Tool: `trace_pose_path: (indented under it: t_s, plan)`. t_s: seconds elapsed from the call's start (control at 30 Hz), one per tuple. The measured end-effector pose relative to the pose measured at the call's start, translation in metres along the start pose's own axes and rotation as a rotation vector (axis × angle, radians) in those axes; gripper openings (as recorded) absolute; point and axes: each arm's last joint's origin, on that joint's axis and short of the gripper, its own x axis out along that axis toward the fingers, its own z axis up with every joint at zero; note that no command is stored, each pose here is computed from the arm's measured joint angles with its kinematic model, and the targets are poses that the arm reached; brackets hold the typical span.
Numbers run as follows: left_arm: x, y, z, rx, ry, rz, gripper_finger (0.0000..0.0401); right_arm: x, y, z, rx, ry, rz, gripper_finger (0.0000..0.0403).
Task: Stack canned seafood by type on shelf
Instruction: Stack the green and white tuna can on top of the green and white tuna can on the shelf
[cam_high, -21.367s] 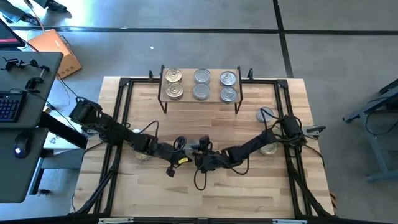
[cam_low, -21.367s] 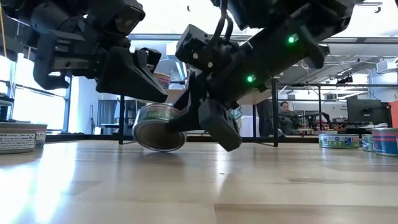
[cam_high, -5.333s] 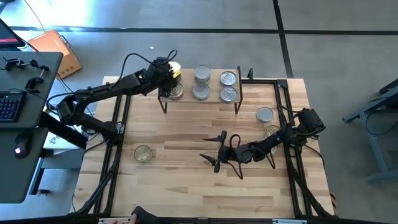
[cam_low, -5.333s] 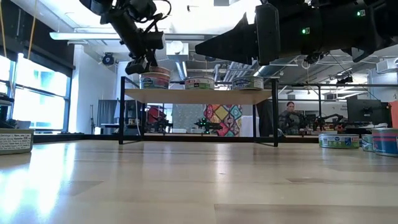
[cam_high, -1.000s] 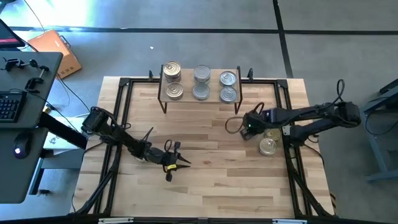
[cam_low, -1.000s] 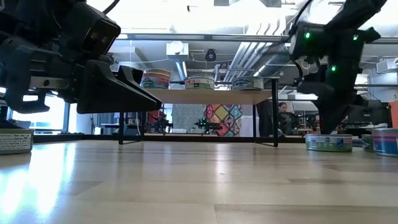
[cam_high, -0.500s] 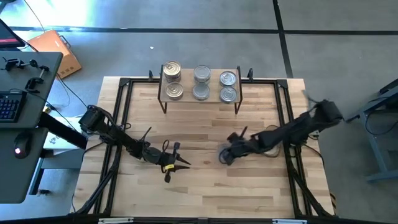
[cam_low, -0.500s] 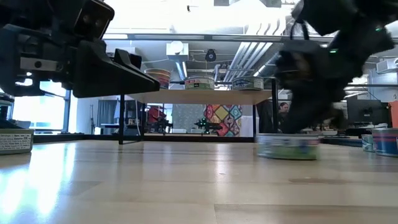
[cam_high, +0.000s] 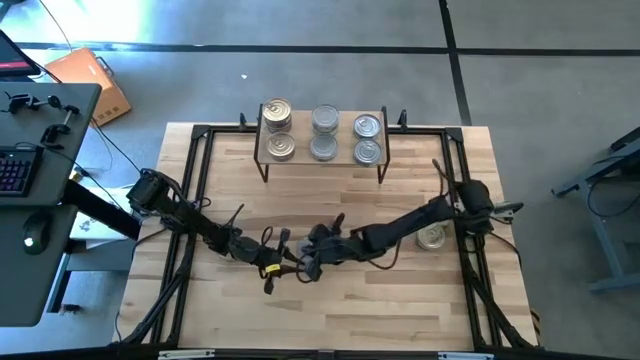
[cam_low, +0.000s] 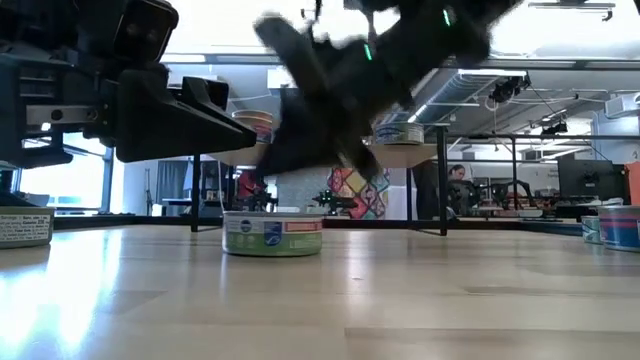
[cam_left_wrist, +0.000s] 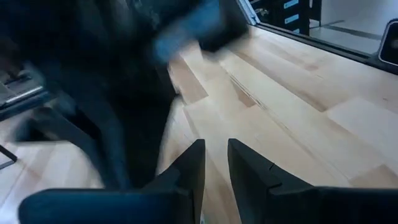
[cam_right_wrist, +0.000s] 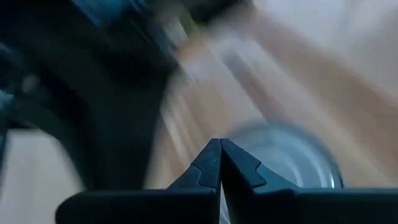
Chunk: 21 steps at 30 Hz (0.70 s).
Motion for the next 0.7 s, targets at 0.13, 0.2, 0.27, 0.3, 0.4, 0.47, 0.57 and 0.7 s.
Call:
trace_pose_path:
  t_s: [0.13,0.2,0.27,0.3,0.4,0.47,0.57,0.7]
  plan:
    - [0.000,-0.002,-0.001,0.007,0.017,-0.012,0.0076,-0.011,0.009,0.016,-0.075,-0.032,-0.037,0.0000]
    - [-0.001,-0.003,-0.003,0.014,0.046,-0.008,0.0086,-0.014,0.008,0.014,-0.111,0.002,-0.063,0.0000]
    - [-0.002,-0.003,-0.005,0.022,0.081,0.006,0.0099,-0.019,0.008,0.013,-0.152,0.034,-0.081,0.0000]
    - [-0.002,-0.002,-0.007,0.029,0.106,0.022,0.0106,-0.022,0.009,0.012,-0.182,0.049,-0.087,0.0000]
    - [-0.005,0.000,-0.008,0.034,0.159,0.069,0.0128,-0.025,0.009,0.004,-0.278,0.111,-0.103,0.0001]
    - [-0.006,0.001,-0.005,0.013,0.160,0.079,0.0143,-0.025,0.007,0.001,-0.309,0.131,-0.131,0.0009]
    - [-0.011,0.003,0.000,0.004,0.167,0.075,0.0160,-0.021,-0.003,0.010,-0.344,0.095,-0.195,0.0045]
    - [-0.018,0.003,0.006,0.021,0.196,0.060,0.0168,-0.009,-0.024,0.019,-0.366,0.118,-0.230,0.0121]
